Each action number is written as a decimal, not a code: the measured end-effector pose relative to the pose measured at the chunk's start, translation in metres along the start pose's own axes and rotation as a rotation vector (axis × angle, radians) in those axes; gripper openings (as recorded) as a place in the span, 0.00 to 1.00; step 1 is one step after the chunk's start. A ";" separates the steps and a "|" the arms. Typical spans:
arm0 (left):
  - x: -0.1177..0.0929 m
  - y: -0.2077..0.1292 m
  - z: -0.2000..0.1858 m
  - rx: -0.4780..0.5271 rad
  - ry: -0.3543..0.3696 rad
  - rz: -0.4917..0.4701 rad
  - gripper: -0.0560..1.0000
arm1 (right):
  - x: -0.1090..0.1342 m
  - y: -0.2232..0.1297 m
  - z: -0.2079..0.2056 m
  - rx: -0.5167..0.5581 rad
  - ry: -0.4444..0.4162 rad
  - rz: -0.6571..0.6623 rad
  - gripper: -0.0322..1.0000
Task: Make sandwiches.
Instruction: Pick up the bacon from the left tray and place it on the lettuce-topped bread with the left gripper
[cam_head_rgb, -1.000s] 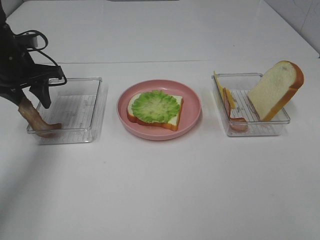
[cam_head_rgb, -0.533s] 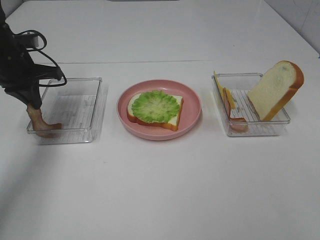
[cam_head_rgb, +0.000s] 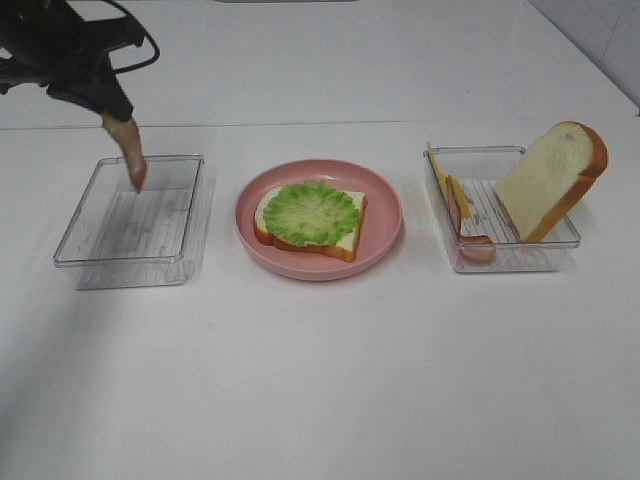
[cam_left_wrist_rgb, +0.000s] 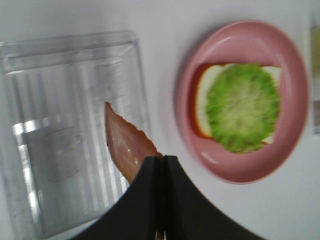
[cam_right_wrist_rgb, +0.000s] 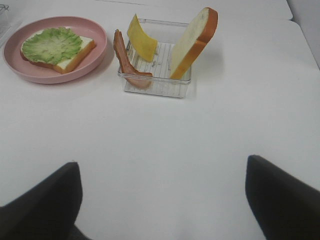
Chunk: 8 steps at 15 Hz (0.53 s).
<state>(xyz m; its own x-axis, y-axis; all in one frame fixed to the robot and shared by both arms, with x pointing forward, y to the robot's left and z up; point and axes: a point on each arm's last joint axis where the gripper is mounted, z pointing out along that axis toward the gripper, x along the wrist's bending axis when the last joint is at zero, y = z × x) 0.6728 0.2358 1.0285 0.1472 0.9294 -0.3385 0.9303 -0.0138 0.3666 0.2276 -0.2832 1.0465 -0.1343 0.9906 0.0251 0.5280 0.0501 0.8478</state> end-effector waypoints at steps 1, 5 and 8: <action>-0.009 0.005 -0.003 -0.036 -0.081 -0.005 0.05 | 0.000 0.000 0.000 0.000 0.000 0.000 0.79; -0.032 0.017 -0.005 -0.145 -0.351 -0.036 0.05 | 0.000 0.000 0.000 0.000 0.000 0.000 0.79; -0.059 0.015 0.042 -0.120 -0.541 -0.060 0.05 | 0.000 0.000 0.000 0.000 0.000 0.000 0.79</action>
<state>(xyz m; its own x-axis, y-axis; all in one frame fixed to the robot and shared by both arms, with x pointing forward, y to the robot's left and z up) 0.6921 0.1653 1.0177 0.2758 0.6047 -0.7472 0.9024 0.1048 0.4179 0.2276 -0.2832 1.0465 -0.1343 0.9906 0.0251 0.5280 0.0501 0.8478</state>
